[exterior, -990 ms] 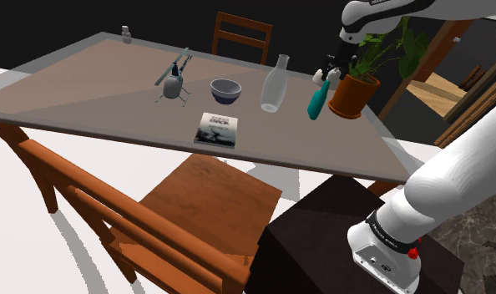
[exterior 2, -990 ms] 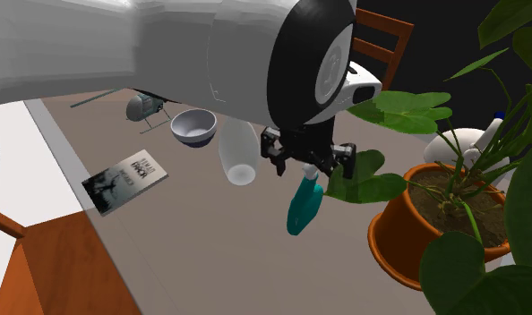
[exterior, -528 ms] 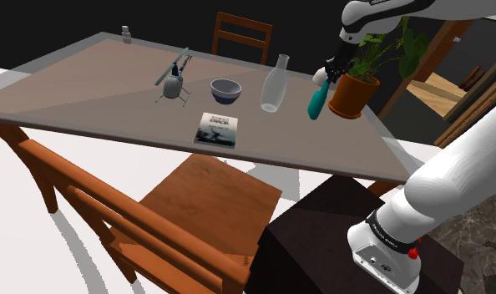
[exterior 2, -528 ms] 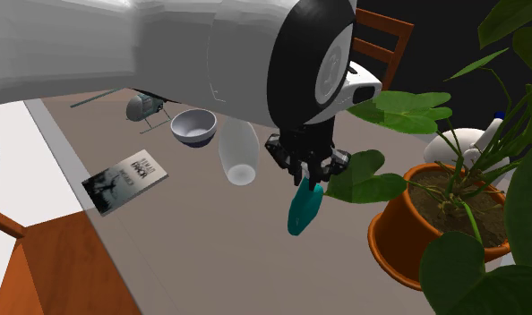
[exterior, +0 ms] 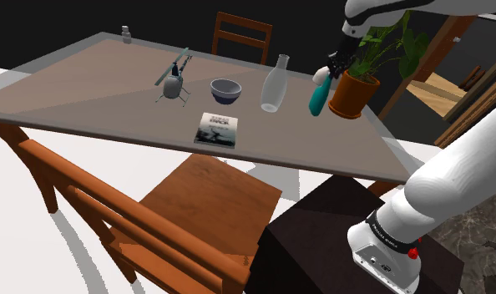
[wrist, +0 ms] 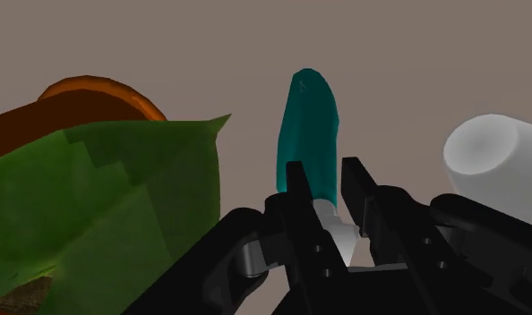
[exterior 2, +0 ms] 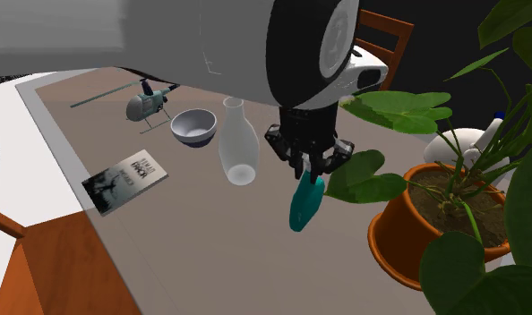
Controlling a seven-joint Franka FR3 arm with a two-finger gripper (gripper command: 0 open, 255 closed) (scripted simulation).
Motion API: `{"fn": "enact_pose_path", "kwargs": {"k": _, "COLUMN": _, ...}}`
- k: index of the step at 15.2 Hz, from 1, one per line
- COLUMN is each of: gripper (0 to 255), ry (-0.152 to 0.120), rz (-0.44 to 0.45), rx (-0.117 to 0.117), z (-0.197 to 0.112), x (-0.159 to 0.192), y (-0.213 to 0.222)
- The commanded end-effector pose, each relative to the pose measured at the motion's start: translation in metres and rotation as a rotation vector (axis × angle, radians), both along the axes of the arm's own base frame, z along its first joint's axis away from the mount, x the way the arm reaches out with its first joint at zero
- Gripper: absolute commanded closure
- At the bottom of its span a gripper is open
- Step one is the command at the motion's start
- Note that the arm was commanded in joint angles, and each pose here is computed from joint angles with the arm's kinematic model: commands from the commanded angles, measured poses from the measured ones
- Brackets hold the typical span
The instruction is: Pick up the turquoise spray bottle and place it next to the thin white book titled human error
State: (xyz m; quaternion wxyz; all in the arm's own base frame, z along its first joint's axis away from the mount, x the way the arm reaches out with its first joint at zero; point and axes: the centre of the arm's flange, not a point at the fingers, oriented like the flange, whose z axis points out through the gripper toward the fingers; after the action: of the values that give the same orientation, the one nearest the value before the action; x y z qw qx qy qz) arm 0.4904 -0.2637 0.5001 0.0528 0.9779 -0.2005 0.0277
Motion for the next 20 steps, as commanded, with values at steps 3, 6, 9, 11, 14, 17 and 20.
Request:
{"fn": "enact_pose_path", "kwargs": {"k": 3, "gripper": 255, "ry": 0.0, "rz": 0.0, "rx": 0.0, "z": 0.022, "x": 0.0, "y": 0.0}}
{"fn": "enact_pose_path", "kwargs": {"k": 6, "gripper": 255, "ry": 0.0, "rz": 0.0, "rx": 0.0, "z": 0.037, "x": 0.0, "y": 0.0}}
{"fn": "enact_pose_path", "kwargs": {"k": 9, "gripper": 255, "ry": 0.0, "rz": 0.0, "rx": 0.0, "z": 0.053, "x": 0.0, "y": 0.0}}
{"fn": "enact_pose_path", "kwargs": {"k": 11, "gripper": 255, "ry": 0.0, "rz": 0.0, "rx": 0.0, "z": 0.062, "x": 0.0, "y": 0.0}}
{"fn": "enact_pose_path", "kwargs": {"k": 14, "gripper": 255, "ry": 0.0, "rz": 0.0, "rx": 0.0, "z": 0.083, "x": 0.0, "y": 0.033}}
{"fn": "enact_pose_path", "kwargs": {"k": 17, "gripper": 255, "ry": 0.0, "rz": 0.0, "rx": 0.0, "z": 0.103, "x": 0.0, "y": 0.067}}
{"fn": "enact_pose_path", "kwargs": {"k": 20, "gripper": 255, "ry": 0.0, "rz": 0.0, "rx": 0.0, "z": 0.124, "x": 0.0, "y": 0.101}}
